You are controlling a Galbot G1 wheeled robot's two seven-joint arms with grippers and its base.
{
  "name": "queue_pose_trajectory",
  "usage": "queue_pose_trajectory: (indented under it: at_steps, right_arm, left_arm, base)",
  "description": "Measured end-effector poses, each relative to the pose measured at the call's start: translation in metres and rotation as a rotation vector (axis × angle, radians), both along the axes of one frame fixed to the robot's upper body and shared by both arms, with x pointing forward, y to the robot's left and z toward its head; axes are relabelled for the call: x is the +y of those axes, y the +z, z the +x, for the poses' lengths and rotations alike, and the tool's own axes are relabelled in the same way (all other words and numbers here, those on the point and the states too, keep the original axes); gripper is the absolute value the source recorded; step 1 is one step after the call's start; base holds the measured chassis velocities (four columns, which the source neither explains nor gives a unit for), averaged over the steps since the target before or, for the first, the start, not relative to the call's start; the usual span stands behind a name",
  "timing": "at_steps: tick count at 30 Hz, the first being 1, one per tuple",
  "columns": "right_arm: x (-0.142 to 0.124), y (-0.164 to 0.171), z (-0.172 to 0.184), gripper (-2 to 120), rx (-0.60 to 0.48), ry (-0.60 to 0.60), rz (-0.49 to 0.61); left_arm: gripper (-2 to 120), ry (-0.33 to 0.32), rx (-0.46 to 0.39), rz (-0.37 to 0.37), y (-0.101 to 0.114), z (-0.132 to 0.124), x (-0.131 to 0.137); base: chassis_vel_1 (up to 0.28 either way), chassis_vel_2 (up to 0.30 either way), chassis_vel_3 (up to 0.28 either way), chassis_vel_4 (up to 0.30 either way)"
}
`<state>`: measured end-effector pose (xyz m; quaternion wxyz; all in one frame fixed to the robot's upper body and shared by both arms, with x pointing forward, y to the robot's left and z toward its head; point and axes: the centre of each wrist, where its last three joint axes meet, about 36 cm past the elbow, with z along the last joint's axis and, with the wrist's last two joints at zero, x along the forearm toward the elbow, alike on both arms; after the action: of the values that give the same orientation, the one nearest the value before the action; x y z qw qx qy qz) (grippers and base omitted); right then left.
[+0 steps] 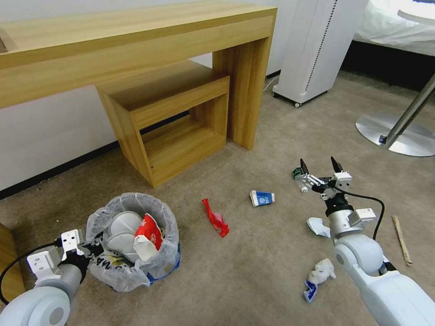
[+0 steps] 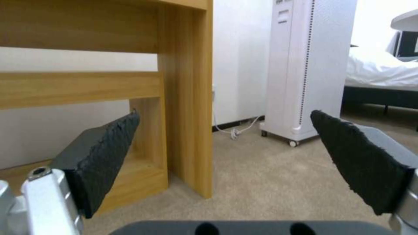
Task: Pick up the trash bin and place the garbage on the floor into it.
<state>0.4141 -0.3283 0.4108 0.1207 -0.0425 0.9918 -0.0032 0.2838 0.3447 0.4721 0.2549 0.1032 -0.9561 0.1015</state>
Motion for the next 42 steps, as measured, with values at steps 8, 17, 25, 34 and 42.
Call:
queue_pose_trajectory:
  at_steps: [8,17,25,34,42]
  right_arm:
    - [-0.0013,-0.0046,-0.0057,100,0.016,0.003,-0.004]
    - [0.0004,-0.0052,-0.0069,100,0.014,0.005,-0.006]
    - [0.0008,-0.0056,-0.0074,100,0.016,0.007,-0.007]
    - [0.0004,-0.0056,-0.0069,100,0.019,0.007,-0.009]
    - [0.0022,-0.0081,-0.0043,100,0.024,0.008,-0.01]
  left_arm:
    - [1,0.0,0.004,-0.002,-0.002,0.0012,0.0]
    - [1,-0.001,0.001,-0.003,-0.0015,-0.0007,-0.0008]
    - [1,0.002,-0.002,-0.007,-0.002,-0.0019,-0.0024]
    - [1,0.003,-0.003,-0.007,-0.0025,-0.0033,-0.0036]
    - [1,0.006,-0.004,-0.01,-0.004,-0.0023,-0.0042]
  base:
    - [0.0,0.0,0.0,0.0]
    - [-0.032,0.027,0.028,-0.035]
    - [0.0,0.0,0.0,0.0]
    - [0.0,0.0,0.0,0.0]
    - [-0.084,0.08,0.078,-0.089]
